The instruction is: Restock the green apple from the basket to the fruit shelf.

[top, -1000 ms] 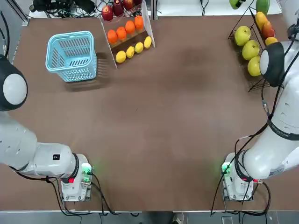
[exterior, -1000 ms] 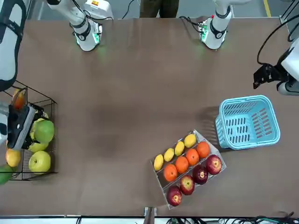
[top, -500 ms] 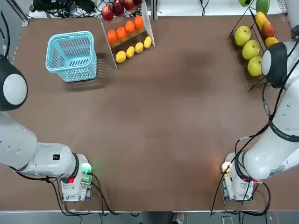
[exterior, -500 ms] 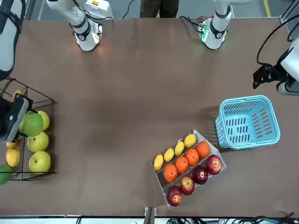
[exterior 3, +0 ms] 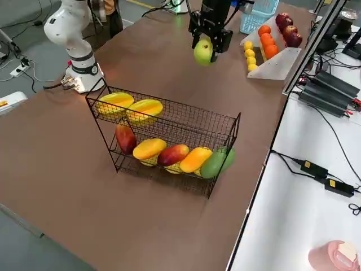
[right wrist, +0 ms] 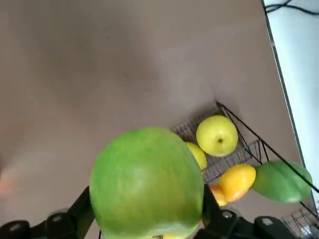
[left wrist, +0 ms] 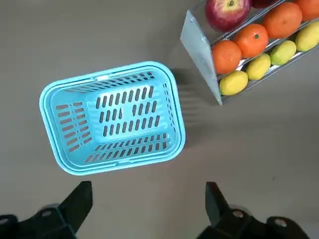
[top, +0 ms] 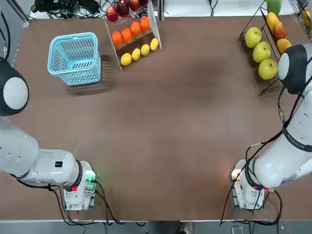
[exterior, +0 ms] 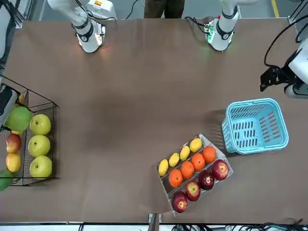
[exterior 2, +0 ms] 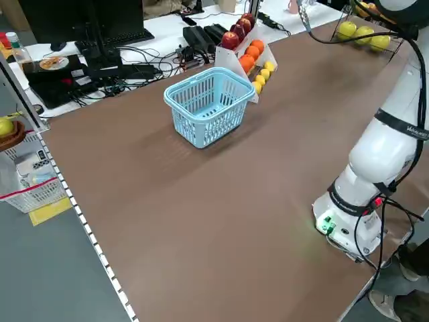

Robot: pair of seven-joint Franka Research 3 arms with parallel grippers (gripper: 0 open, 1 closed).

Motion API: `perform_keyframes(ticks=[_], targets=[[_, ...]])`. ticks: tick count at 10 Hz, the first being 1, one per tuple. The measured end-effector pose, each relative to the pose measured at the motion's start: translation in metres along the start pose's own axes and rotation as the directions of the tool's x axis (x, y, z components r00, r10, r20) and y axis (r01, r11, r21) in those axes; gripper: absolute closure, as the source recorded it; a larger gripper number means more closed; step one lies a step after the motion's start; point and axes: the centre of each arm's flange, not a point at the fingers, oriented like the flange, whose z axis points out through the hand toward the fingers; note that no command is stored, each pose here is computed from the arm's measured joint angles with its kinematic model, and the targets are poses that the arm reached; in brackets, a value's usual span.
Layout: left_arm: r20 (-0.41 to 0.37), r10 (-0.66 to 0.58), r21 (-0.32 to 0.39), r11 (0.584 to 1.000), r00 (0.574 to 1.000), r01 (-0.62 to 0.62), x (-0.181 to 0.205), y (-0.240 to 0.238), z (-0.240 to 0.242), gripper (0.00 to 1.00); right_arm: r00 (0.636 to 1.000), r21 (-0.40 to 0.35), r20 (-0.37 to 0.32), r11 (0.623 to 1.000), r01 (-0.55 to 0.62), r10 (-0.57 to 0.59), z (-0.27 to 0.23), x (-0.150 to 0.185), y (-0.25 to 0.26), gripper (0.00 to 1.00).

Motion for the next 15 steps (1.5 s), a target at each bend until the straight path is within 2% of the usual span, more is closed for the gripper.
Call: perform_keyframes(ticks=[3, 9, 12, 15], targets=[[0.000, 0.007, -0.001, 1.000, 1.000, -0.007, 0.000, 0.004, 0.000, 0.00, 0.998, -0.023, 0.054, 1.000, -0.014, 0.015, -0.005, -0.024, 0.005, 0.13], [-0.044, -0.005, 0.000, 1.000, 0.999, 0.005, 0.004, -0.002, -0.007, 0.00, 0.986, -0.112, 0.157, 0.991, 0.079, -0.061, -0.035, -0.105, 0.019, 0.13], [-0.041, -0.021, -0.010, 1.000, 0.999, 0.021, 0.004, -0.002, -0.005, 0.00, 0.983, -0.165, 0.174, 0.982, 0.093, -0.064, -0.038, -0.133, 0.030, 0.13], [-0.017, -0.030, -0.024, 0.999, 0.999, 0.030, 0.001, -0.003, -0.003, 0.00, 0.981, -0.230, 0.184, 0.968, 0.097, -0.055, -0.039, -0.145, 0.042, 0.13]])
